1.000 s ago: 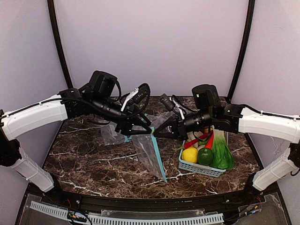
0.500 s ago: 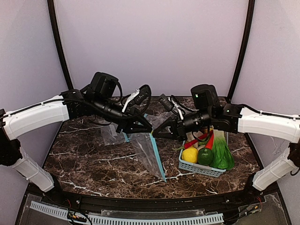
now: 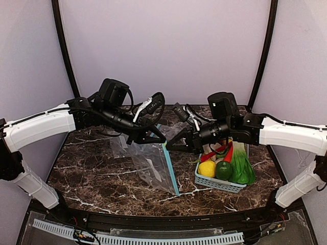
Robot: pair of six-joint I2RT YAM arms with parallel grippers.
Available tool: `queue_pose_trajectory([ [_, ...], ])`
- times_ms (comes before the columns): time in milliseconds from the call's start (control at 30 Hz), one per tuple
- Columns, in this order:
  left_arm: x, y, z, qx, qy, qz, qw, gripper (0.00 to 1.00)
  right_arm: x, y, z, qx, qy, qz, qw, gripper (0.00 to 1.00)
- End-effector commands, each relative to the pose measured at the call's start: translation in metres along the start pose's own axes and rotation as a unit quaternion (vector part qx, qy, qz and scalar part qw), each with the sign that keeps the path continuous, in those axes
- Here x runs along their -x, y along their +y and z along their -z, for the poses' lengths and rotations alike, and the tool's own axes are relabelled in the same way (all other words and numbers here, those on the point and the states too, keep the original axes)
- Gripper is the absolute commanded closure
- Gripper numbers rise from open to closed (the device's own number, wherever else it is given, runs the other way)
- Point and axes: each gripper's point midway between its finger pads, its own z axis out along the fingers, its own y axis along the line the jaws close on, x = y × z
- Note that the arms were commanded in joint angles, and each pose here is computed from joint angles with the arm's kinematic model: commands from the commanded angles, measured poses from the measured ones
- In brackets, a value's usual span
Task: Place the food in the zip-top bag and seal the zipper
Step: Hold the zipper food storage bag at the center of the board, then unzip the zipper from the zipper food storage bag.
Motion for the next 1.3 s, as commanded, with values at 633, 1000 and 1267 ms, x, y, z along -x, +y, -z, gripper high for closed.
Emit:
queue_pose_trajectory([
  [633,0.008,0.001,0.013,0.036,-0.026,-0.012,0.999,0.99,-0.017,-0.006,0.001,-0.021,0.017,-0.014,1.0,1.0],
  [1000,0.021,0.007,0.032,0.046,-0.056,-0.006,0.997,0.99,-0.036,-0.01,-0.001,-0.025,0.036,-0.033,0.998,1.0],
  [1267,0.025,0.016,0.045,0.062,-0.07,-0.003,0.996,0.99,-0.047,-0.013,-0.003,-0.027,0.05,-0.044,0.997,1.0],
])
